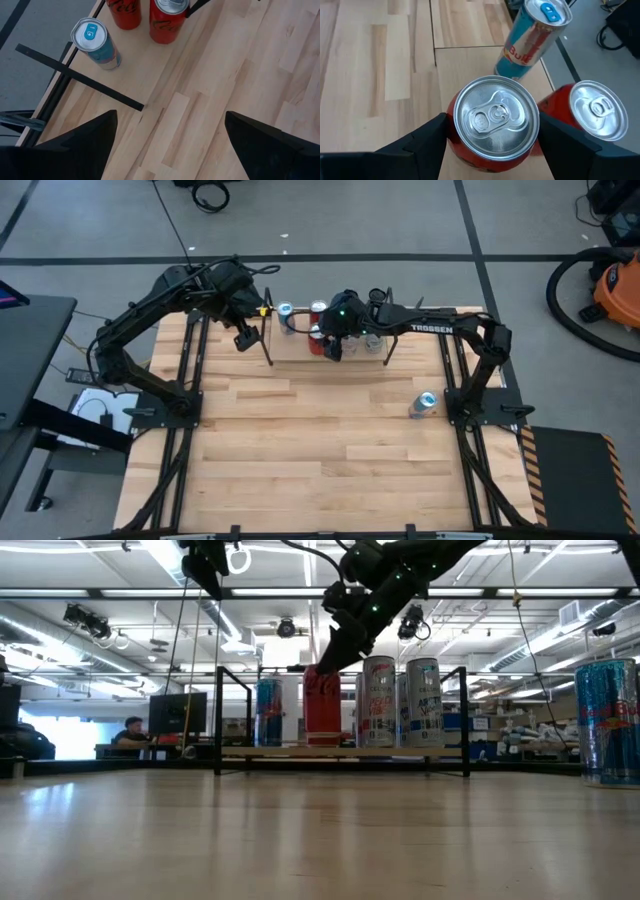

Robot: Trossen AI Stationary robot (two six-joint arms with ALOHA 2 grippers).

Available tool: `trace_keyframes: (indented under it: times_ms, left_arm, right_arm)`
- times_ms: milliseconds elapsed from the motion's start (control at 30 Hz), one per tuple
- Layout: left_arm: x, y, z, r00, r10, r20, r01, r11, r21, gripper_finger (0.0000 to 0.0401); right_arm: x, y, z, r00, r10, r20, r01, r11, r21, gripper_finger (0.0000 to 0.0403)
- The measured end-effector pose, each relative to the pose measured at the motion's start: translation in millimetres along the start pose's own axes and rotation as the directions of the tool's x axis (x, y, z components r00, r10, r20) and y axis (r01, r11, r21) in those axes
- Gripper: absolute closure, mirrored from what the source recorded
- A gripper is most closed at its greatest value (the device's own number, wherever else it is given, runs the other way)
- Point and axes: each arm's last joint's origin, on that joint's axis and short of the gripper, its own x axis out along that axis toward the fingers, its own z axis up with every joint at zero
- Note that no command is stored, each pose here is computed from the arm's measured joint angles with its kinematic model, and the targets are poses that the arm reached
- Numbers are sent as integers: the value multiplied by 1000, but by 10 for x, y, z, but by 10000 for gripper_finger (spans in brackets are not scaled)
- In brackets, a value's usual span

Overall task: Place canned beverage on shelf
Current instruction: Put the red-black soda can on the shelf aligned with the other red-black soda can

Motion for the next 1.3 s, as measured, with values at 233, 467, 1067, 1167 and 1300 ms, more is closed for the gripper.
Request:
trace_keyframes:
  times_ms: [233,467,1067,1167,1300]
  left_arm:
    - [0,0,0,1000,0,0,0,1000,0,30]
    - [0,0,0,1000,0,0,0,1000,0,30]
    - [0,-1,0,1000,0,0,0,1000,1,30]
    - [0,0,0,1000,0,0,0,1000,0,30]
    - [0,0,1,1000,0,1,0,1000,0,30]
  right_arm:
    - [0,-28,-7,1000,26,6,-26,1000,5,114]
    - [-1,-85,-8,998,52,28,-52,998,23,113]
    - [19,-118,-5,998,49,42,-49,999,-6,112]
    - [105,-118,-49,997,70,19,-70,998,1,112]
    - [188,-68,-63,999,49,9,-48,998,-39,107]
